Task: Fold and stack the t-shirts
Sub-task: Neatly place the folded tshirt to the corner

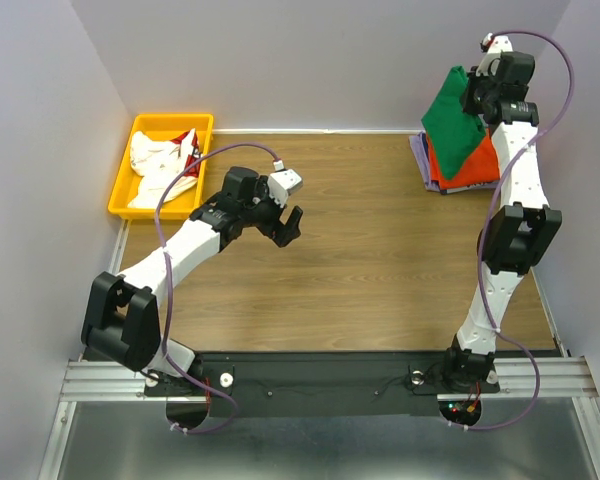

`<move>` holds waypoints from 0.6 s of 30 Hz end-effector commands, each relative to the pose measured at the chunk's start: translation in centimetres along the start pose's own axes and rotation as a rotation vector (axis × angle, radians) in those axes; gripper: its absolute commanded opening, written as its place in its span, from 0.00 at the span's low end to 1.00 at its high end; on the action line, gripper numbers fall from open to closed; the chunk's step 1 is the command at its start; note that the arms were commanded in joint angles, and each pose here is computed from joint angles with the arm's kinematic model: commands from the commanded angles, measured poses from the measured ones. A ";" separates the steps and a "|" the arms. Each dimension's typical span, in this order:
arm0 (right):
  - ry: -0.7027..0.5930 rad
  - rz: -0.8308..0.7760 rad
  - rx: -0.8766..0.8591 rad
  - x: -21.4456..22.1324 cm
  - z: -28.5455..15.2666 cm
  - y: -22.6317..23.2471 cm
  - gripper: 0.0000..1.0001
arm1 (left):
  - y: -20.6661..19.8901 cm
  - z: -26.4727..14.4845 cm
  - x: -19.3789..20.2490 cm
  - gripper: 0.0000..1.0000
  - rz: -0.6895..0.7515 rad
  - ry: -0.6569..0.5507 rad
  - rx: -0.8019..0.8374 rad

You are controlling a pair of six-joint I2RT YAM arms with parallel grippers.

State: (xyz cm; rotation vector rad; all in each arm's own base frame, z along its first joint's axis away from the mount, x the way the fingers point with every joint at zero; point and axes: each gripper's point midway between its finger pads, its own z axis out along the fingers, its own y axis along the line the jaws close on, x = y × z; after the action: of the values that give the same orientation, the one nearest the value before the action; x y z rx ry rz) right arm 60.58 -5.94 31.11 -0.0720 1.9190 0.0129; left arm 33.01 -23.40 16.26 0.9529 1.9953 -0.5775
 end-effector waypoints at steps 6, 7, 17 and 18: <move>-0.103 0.075 -0.033 -3.8 -1.3 1.1 0.01 | 0.2 0.2 -0.5 0.98 0.007 -0.026 -0.001; -0.102 0.080 -0.034 -3.7 -1.2 1.2 0.01 | 0.2 0.2 -0.4 0.98 0.009 -0.023 -0.001; -0.046 0.097 0.023 -0.8 0.9 -0.9 0.01 | 0.2 0.3 0.1 0.98 0.002 -0.013 -0.001; -0.043 0.097 0.036 -0.5 1.0 -1.8 0.01 | 0.3 0.3 0.0 0.99 0.001 -0.015 -0.002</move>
State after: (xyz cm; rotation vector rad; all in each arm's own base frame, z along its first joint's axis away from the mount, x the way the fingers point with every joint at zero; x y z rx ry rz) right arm 60.79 -5.45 30.52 0.0114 1.9290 0.0870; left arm 33.08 -23.42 15.80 0.9547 2.0051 -0.5778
